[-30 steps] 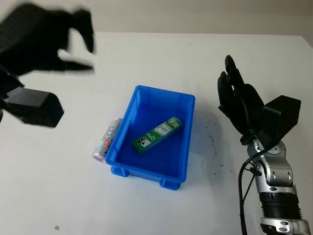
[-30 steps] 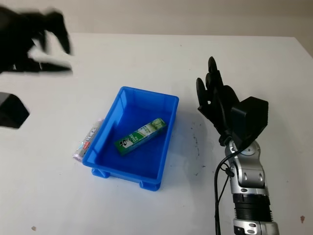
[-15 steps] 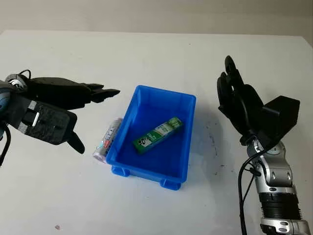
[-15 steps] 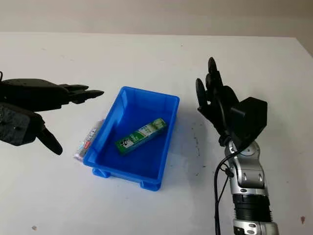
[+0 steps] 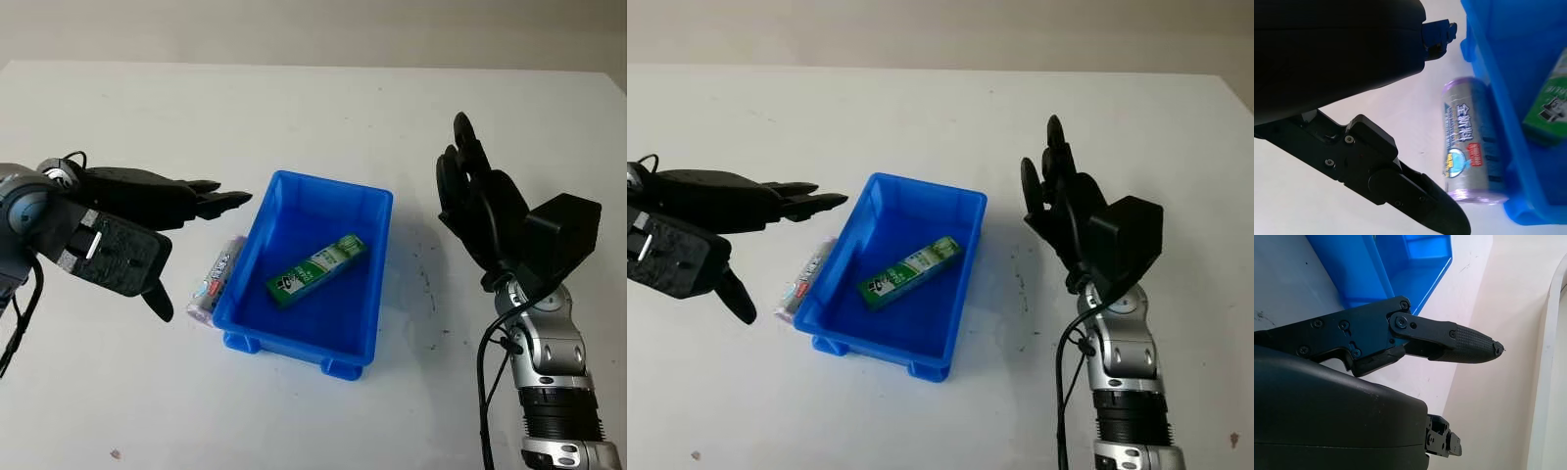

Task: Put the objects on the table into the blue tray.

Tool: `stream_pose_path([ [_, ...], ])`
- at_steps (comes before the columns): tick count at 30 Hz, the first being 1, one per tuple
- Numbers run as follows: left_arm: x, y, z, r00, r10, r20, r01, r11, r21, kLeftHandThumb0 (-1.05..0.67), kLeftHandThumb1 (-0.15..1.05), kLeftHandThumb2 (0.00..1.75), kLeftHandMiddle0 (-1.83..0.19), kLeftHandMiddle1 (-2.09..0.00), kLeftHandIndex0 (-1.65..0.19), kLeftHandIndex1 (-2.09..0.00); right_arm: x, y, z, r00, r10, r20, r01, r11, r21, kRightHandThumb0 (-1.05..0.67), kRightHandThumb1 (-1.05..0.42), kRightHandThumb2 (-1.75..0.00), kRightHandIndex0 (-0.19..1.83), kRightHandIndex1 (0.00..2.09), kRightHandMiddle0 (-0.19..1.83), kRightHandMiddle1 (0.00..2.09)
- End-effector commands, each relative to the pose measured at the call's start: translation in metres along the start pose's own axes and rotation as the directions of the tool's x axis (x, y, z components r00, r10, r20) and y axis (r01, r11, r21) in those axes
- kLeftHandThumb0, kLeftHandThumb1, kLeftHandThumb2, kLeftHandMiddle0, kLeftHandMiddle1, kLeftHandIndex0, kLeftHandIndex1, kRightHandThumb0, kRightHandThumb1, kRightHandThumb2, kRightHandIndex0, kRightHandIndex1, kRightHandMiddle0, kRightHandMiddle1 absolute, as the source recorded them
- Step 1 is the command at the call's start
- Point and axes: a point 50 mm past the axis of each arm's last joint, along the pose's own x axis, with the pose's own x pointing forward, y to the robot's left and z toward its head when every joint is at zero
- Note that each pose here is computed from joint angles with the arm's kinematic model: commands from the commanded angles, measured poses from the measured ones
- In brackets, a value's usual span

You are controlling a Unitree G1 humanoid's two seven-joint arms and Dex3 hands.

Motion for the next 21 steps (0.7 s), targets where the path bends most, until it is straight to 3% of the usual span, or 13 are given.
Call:
stream_pose_path([
  [1,-0.004,0.007,0.000,0.999,0.033,0.016,-0.033,0.999,-0.026,-0.99,0.78,0.06,0.19,0.00,0.19,0.00,-0.001,0.000,0.001,1.000,-0.003,0.014,0.003,1.000,-0.003,-0.71,-1.05,-0.60,-0.19,0.00,-0.19,0.00],
  [13,-0.002,0.004,0.000,0.998,0.045,0.034,-0.042,0.996,-0.081,-0.98,0.82,0.06,0.19,0.00,0.19,0.00,0.000,-0.001,0.004,1.000,-0.008,0.022,0.009,1.000,-0.007,-0.71,-1.05,-0.59,-0.19,0.00,-0.19,0.00],
  [21,0.004,-0.004,0.001,0.999,0.033,0.012,-0.032,0.999,-0.027,-1.00,0.81,0.05,0.19,0.00,0.19,0.00,0.000,-0.003,0.007,0.999,-0.015,0.030,0.015,1.000,-0.016,-0.69,-1.05,-0.59,-0.19,0.00,-0.19,0.00],
])
